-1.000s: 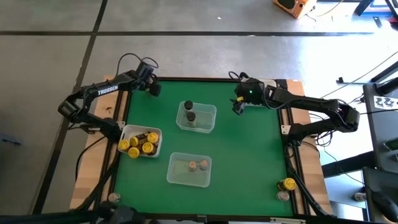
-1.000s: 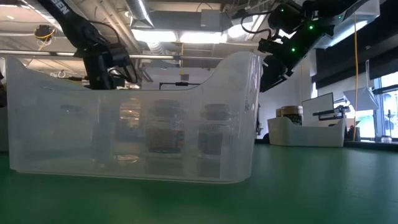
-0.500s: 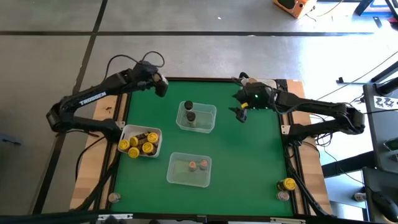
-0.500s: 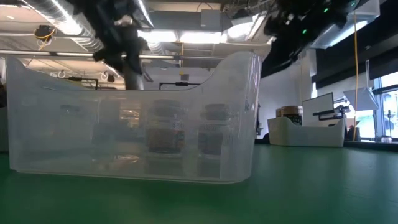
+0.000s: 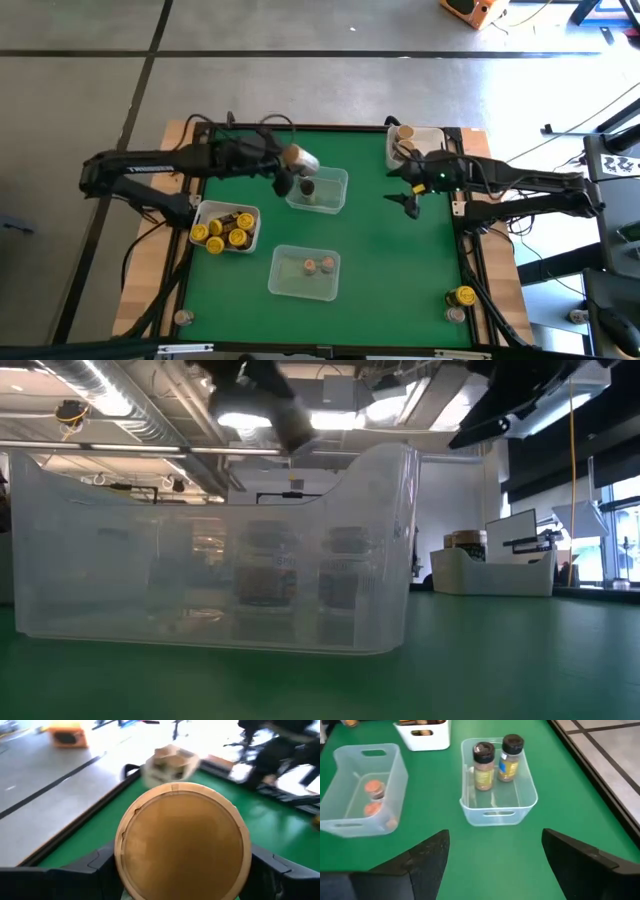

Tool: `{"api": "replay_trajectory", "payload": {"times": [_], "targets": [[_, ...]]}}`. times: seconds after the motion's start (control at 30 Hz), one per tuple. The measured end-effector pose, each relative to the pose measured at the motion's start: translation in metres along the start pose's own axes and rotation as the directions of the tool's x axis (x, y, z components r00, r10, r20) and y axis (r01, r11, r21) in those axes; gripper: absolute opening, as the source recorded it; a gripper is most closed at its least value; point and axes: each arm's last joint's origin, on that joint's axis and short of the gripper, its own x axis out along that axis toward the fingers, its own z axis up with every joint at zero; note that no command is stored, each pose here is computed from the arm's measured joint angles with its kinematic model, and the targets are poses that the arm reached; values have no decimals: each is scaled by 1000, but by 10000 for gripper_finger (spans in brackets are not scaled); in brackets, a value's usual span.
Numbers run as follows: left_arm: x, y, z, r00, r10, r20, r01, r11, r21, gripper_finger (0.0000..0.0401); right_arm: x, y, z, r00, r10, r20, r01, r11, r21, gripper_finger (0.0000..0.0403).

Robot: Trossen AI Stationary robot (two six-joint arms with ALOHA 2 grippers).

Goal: Sort spices by type
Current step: Put the golden spice bottle into the top white bin

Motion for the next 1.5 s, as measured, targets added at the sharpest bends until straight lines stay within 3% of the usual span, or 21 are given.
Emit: {"api": "replay_trajectory", "payload": {"times": [0.3,0.73,0.93,1.13,1.5], "targets": [[39,-78,-7,985,-171,-11,171,981,91,279,-26,14,-6,996,83,40,-84,996,34,317],[125,-183,-46,958,-236,-160,274,921,278,280,-49,43,-28,963,253,-94,-232,954,189,317],[152,-201,-84,944,-213,-253,288,905,314,280,-51,49,-31,970,221,-99,-198,959,201,317],[170,-204,-104,938,-185,-293,275,911,306,280,-39,56,-35,977,166,-131,-143,975,168,317],[177,-205,-112,939,-177,-294,266,917,297,296,-5,69,-45,967,150,-204,-123,982,140,317]]}}
